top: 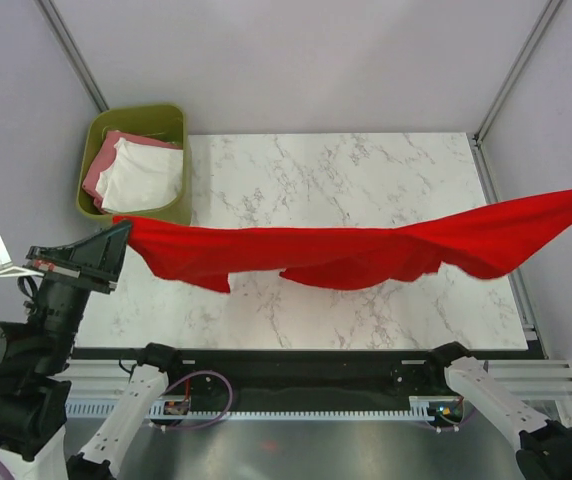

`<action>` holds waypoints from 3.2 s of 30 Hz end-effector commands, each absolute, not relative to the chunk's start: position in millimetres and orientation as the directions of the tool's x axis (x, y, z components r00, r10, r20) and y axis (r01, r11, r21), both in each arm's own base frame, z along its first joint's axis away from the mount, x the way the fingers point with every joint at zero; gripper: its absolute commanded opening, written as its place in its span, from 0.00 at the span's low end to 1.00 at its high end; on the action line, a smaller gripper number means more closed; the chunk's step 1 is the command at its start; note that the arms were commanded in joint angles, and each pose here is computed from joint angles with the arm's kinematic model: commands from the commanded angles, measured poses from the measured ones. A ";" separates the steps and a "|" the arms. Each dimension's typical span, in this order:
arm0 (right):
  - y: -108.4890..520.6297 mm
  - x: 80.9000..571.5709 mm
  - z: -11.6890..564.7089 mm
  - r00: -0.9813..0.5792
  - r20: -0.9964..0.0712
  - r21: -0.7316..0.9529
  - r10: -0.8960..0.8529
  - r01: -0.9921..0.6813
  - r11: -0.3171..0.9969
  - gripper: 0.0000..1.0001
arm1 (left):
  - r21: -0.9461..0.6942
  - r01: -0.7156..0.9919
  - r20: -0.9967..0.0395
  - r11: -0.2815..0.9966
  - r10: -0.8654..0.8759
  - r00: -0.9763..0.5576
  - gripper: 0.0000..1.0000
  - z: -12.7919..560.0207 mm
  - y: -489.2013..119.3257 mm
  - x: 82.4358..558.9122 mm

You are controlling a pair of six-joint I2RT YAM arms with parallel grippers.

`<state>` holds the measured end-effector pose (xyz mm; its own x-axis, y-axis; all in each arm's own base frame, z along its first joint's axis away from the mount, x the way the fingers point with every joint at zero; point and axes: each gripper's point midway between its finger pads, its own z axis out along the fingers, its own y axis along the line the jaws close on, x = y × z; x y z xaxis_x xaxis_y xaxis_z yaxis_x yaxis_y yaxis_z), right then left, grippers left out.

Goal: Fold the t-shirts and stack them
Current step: Flatten the tshirt out, then fold the tshirt

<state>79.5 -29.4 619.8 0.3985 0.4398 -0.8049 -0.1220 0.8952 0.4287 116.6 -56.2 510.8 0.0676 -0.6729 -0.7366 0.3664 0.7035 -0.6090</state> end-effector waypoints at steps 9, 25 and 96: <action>4.7 214.3 568.1 0.190 -0.926 0.342 0.325 0.059 0.938 0.00 | -0.678 0.082 -0.735 0.730 -0.672 -0.094 0.02 414.5 -61.5 218.8; 35.2 368.7 657.3 0.416 -0.835 0.418 0.360 0.054 0.907 0.00 | -0.625 0.271 -0.746 0.732 -0.662 0.067 0.02 565.9 -104.0 372.3; 37.2 309.9 199.8 -0.607 -0.728 0.100 0.319 0.366 0.925 0.00 | -0.475 -0.557 -0.397 0.682 -0.731 -0.555 0.02 97.7 -68.0 195.8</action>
